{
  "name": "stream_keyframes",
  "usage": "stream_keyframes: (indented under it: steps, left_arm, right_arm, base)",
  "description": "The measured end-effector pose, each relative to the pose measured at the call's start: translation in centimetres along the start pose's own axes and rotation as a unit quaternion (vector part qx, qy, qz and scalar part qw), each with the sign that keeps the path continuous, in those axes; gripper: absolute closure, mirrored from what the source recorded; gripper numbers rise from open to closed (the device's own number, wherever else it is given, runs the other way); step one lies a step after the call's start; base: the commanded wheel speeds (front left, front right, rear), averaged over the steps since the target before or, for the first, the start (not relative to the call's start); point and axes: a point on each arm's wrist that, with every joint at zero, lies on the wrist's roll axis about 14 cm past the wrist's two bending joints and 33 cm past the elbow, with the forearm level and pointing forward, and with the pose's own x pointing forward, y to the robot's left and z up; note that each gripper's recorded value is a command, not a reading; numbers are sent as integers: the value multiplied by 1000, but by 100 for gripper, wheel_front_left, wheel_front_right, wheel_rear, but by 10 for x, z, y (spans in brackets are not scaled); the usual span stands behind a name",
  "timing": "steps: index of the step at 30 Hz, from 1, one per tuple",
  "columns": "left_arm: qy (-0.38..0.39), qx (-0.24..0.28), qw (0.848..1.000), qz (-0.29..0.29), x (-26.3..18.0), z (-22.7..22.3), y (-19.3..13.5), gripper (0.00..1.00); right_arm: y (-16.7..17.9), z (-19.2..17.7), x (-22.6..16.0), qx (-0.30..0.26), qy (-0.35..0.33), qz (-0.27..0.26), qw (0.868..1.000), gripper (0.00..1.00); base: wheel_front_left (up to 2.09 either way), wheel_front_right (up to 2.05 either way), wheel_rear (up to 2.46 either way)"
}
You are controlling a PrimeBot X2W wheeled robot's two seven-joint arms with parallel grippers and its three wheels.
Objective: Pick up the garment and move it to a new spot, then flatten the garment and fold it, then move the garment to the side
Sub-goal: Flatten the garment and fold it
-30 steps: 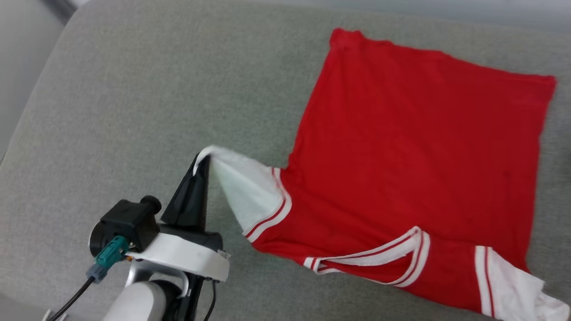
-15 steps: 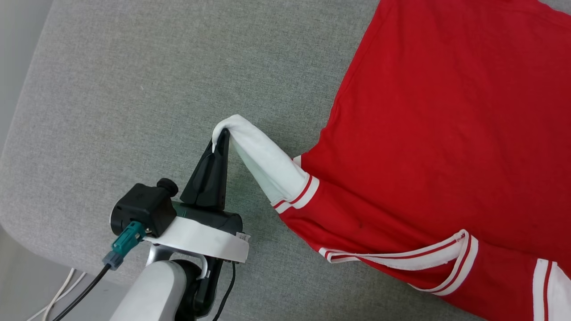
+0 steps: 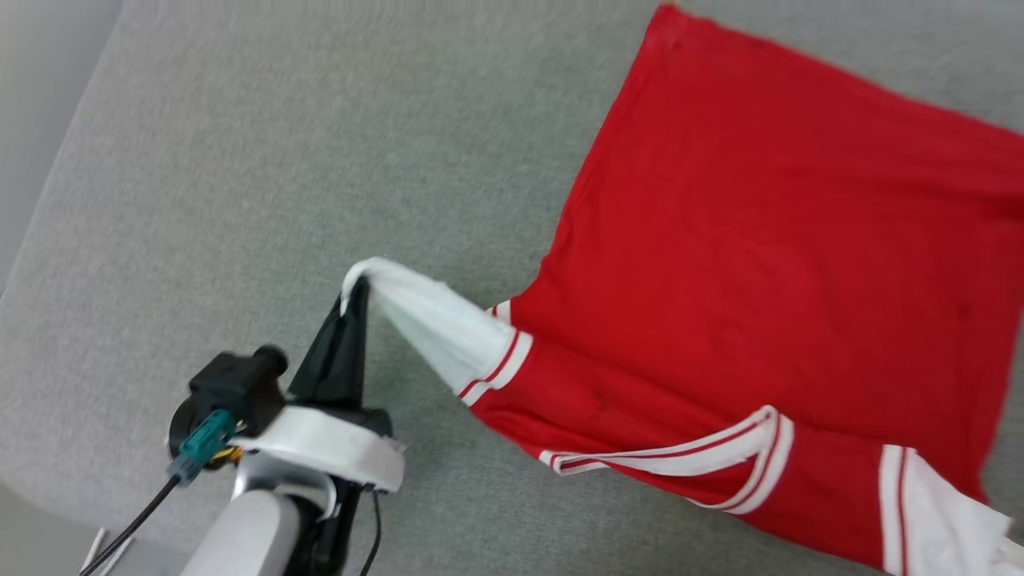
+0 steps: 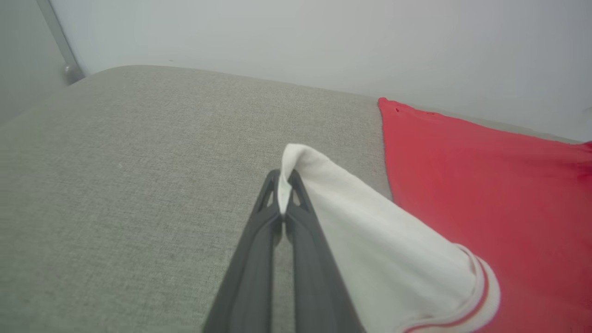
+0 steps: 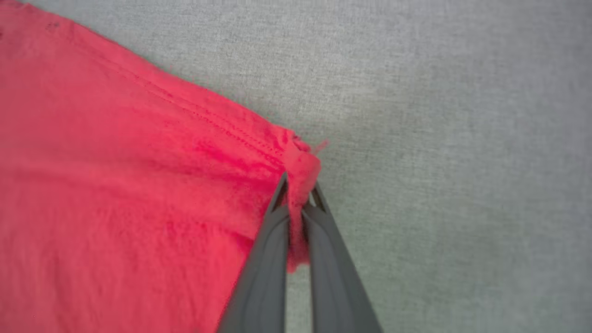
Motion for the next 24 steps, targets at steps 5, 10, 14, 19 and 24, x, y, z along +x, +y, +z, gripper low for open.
stream_keyframes:
  steps: [5, 10, 14, 19, 24]
  left_arm:
    - [10, -2, 1000, 13, -13, -1, 9, 100]
    - [22, -7, 1000, 7, -20, -3, 5, 100]
    - [35, -6, 999, -2, -26, -6, 0, 100]
    - [49, -4, 999, -22, -29, -7, -14, 100]
    - [54, 5, 997, -50, -26, -3, -31, 100]
  right_arm:
    - [-14, -10, -49, -34, -18, -17, 999, 100]
    - [-40, -60, -96, -39, -1, -41, 998, 100]
    - [-50, -124, -130, -18, 26, -46, 998, 100]
    - [-49, -231, -164, 40, 90, -46, 994, 100]
    - [-31, -317, -187, 115, 142, -37, 983, 100]
  base:
    - [0, 0, 0]
    - [0, 0, 0]
    - [0, 0, 0]
    - [0, 0, 0]
    - [0, 0, 0]
